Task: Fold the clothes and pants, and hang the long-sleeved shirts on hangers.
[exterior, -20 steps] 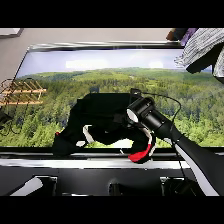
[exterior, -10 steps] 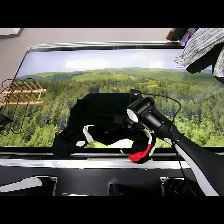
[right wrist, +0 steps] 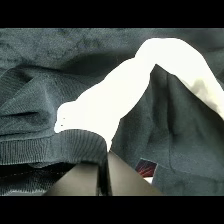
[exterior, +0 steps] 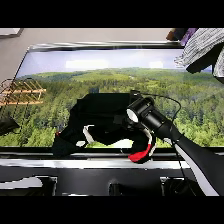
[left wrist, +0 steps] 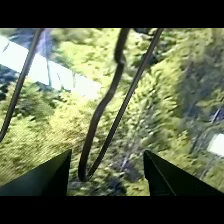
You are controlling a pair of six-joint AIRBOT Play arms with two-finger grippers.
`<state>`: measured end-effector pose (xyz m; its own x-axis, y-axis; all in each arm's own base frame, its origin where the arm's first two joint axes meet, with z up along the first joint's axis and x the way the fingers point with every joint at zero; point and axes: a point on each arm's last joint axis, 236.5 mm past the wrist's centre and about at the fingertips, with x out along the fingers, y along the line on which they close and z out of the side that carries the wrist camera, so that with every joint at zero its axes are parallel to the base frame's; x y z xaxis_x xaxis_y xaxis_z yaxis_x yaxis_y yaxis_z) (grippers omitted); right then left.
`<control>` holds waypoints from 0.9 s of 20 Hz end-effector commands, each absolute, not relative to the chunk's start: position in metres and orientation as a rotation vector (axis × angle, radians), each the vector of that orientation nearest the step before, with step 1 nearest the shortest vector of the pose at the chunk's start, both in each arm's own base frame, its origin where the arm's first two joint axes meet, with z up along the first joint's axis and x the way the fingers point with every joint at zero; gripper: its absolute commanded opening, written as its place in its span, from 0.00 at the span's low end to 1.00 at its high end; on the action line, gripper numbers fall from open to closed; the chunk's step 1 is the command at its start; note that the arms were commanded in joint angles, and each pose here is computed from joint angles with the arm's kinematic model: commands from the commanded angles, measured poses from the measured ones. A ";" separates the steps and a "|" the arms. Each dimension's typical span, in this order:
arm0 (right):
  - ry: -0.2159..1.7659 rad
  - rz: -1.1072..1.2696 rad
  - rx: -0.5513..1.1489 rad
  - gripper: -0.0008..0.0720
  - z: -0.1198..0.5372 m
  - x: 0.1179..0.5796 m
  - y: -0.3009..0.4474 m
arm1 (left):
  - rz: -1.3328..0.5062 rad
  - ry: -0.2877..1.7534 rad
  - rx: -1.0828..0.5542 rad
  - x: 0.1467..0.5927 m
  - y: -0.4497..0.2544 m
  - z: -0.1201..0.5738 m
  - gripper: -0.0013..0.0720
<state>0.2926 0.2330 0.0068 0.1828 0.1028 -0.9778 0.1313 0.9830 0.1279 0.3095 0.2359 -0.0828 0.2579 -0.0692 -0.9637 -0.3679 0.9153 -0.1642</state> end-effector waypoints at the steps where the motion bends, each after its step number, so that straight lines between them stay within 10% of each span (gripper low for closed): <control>1: 1.389 -0.022 0.199 0.06 0.007 0.293 0.233 | 0.174 1.362 -0.338 0.311 0.227 -0.097 0.65; 8: 1.388 -0.022 0.198 0.06 0.007 0.293 0.232 | 0.148 1.392 -0.330 0.313 0.219 -0.108 0.64; 10: 1.388 -0.022 0.198 0.06 0.007 0.293 0.232 | 0.146 1.394 -0.328 0.313 0.219 -0.108 0.44; 16: 1.386 -0.024 0.196 0.07 0.007 0.294 0.232 | 0.147 1.393 -0.328 0.313 0.219 -0.109 0.43; 18: 1.386 -0.023 0.195 0.07 0.007 0.294 0.232 | 0.146 1.393 -0.328 0.313 0.219 -0.109 0.27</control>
